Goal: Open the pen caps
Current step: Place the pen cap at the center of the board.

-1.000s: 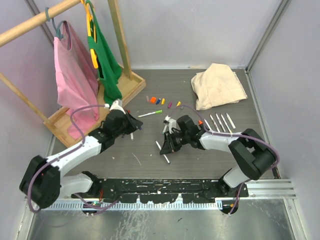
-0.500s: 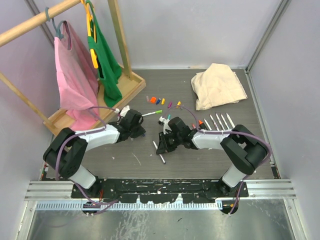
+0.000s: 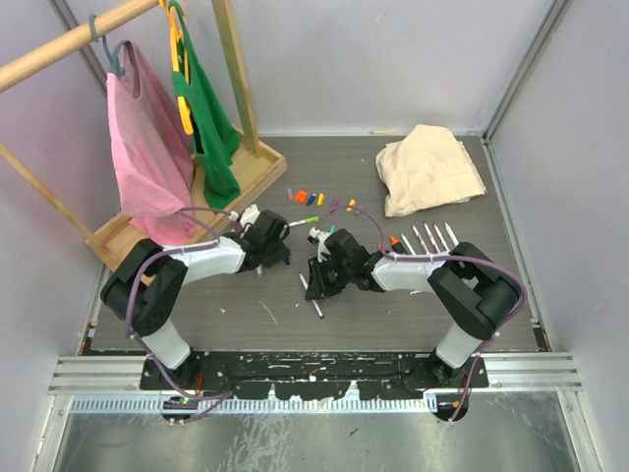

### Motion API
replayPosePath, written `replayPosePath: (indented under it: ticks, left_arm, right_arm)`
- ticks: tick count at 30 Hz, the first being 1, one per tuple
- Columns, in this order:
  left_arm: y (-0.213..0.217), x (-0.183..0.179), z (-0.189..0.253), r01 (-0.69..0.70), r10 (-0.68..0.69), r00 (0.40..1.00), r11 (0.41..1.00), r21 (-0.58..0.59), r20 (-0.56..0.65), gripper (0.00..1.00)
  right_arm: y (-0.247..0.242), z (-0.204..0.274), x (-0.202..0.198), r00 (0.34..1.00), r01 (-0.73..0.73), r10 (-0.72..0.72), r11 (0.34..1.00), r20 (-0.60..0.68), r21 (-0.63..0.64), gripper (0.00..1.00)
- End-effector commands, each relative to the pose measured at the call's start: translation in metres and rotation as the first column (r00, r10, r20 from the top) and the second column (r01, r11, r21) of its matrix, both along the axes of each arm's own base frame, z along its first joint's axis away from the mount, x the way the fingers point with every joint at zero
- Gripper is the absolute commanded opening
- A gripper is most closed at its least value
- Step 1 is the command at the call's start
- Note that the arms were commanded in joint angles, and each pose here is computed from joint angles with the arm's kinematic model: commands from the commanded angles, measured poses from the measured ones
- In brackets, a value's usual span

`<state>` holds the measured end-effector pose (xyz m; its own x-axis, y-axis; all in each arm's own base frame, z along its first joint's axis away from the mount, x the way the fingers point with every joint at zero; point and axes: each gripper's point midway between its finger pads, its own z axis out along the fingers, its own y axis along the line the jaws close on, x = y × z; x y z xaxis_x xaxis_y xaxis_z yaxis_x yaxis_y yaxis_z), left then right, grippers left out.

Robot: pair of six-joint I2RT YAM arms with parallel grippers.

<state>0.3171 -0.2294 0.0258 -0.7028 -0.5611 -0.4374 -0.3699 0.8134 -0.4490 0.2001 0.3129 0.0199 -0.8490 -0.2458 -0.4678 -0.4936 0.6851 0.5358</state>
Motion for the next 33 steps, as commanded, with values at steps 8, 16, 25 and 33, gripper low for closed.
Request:
replayPosePath:
  ticks: [8,16,25,33]
  left_arm:
    - [0.013,-0.010,-0.016,-0.008,0.014,0.998,0.997,0.083,-0.063,0.32]
    - [0.012,-0.008,0.017,0.022,-0.023,1.000,0.998,0.053,0.009,0.34]
    - [0.007,-0.003,0.072,0.152,-0.153,0.960,0.988,0.024,0.233,0.47]
    - [-0.053,-0.004,0.122,0.509,-0.397,0.741,0.858,-0.067,0.542,0.77]
  right_arm:
    - [-0.009,-0.013,0.010,0.999,0.009,-0.005,0.996,0.040,-0.094,0.32]
    - [0.006,0.013,0.009,0.995,-0.070,0.071,0.997,0.063,-0.022,0.42]
    - [-0.008,0.084,0.043,0.977,-0.110,0.084,0.986,0.196,0.124,0.47]
    - [-0.068,0.151,0.063,0.899,-0.305,0.223,0.936,0.377,0.174,0.47]
